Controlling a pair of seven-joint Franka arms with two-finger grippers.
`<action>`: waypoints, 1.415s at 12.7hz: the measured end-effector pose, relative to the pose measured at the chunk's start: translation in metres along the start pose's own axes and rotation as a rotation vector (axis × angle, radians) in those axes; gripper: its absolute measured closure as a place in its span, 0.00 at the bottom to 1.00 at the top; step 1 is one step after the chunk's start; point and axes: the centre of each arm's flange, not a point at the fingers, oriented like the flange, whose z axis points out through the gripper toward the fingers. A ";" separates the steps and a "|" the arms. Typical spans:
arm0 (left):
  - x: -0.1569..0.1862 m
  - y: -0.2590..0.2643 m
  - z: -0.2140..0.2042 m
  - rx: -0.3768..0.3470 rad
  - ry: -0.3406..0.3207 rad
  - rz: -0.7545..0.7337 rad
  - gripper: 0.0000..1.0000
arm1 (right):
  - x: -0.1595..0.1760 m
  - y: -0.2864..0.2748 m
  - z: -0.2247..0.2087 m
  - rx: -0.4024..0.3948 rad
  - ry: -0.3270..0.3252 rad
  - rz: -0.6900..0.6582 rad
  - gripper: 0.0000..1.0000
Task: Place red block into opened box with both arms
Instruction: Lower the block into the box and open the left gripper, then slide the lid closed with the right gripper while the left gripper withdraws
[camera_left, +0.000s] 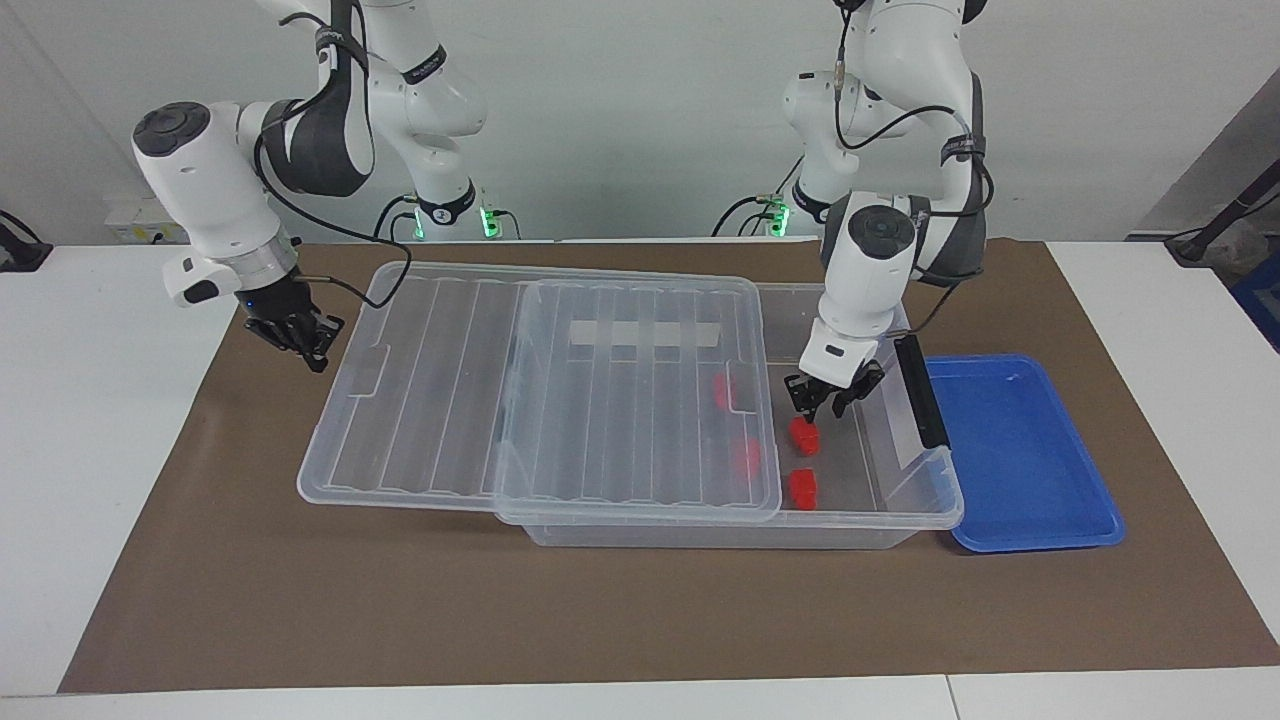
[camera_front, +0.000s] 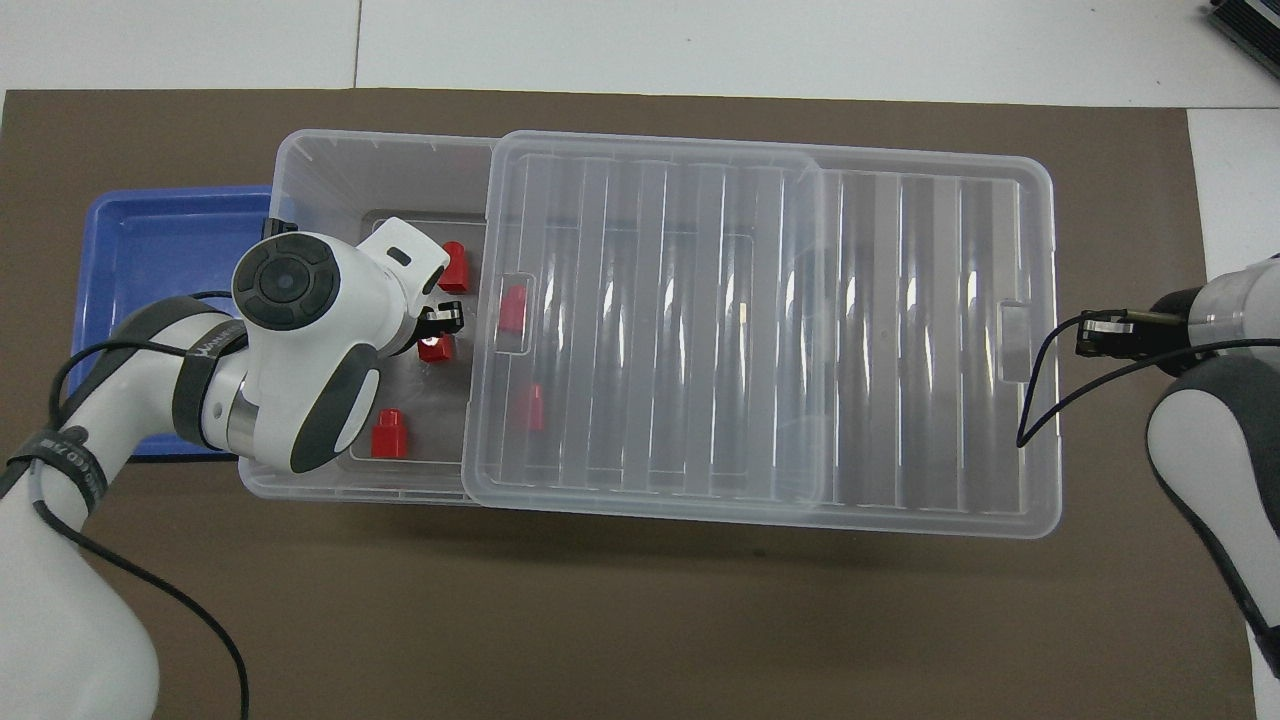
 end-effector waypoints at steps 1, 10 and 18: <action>0.001 -0.005 -0.019 0.012 -0.011 -0.006 0.53 | -0.001 -0.007 0.000 0.002 0.000 -0.012 0.99; 0.027 -0.237 -0.176 -0.019 -0.067 0.208 0.00 | -0.027 -0.119 0.002 0.023 -0.009 -0.190 0.99; 0.022 -0.226 -0.173 -0.028 -0.076 0.277 0.00 | -0.049 -0.173 0.001 0.109 -0.030 -0.242 0.99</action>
